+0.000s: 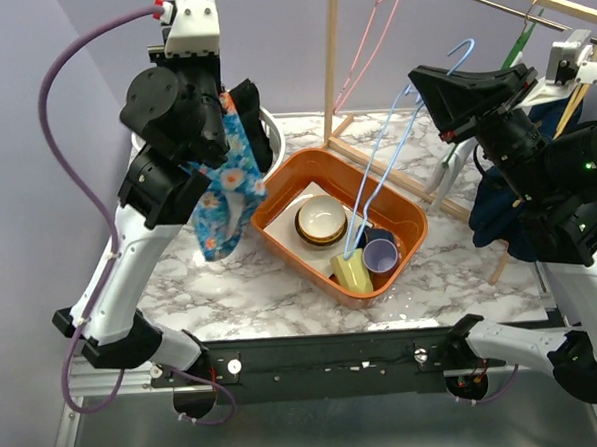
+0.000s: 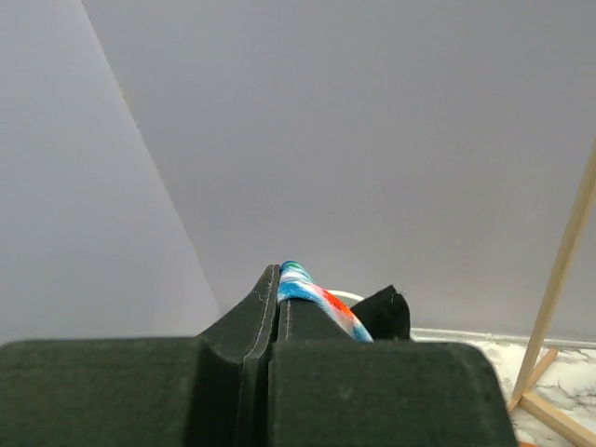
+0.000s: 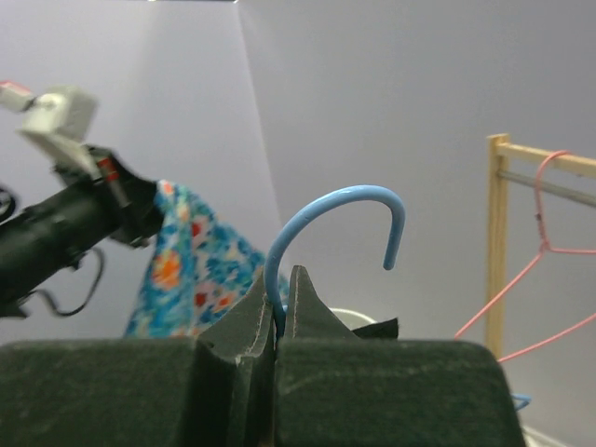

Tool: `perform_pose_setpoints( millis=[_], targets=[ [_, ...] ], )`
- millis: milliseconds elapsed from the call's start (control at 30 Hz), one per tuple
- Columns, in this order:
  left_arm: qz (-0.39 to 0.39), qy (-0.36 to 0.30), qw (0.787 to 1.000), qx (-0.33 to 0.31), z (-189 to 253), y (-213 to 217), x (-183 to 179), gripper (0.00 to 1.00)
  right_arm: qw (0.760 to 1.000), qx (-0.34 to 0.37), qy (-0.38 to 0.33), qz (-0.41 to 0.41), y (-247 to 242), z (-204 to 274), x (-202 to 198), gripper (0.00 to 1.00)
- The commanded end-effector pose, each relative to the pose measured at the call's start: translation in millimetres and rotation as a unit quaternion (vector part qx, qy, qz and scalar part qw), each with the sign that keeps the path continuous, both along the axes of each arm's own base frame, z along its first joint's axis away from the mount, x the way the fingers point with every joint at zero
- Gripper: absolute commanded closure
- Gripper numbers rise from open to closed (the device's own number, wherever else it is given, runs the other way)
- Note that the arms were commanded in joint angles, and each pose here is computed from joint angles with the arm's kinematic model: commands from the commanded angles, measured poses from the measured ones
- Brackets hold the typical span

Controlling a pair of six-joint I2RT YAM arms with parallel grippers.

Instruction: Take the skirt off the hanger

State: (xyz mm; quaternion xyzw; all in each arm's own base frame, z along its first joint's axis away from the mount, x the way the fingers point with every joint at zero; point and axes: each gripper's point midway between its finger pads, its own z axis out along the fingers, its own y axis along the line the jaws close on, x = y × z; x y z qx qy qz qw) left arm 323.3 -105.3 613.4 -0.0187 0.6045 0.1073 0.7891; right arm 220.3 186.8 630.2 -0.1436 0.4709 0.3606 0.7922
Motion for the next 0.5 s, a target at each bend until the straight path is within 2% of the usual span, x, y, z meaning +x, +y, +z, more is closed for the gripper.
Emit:
perform_pose_setpoints(
  millis=[0, 200, 467],
  targets=[
    [0.001, -0.007, 0.999, -0.037, -6.0, 13.9, 31.6, 1.0, 0.997, -0.032, -0.01, 0.072, 13.0, -12.7, -28.5, 0.99],
    [0.067, -0.041, 0.995, -0.059, 1.3, 47.0, 76.3, 1.0, 0.996, -0.042, -0.013, 0.077, 6.6, -22.5, -41.8, 0.99],
    [0.147, -0.044, 0.987, -0.049, -23.5, 102.0, 151.5, 1.0, 0.997, -0.041, -0.014, 0.062, -1.9, -30.2, -45.5, 0.99]
  ],
)
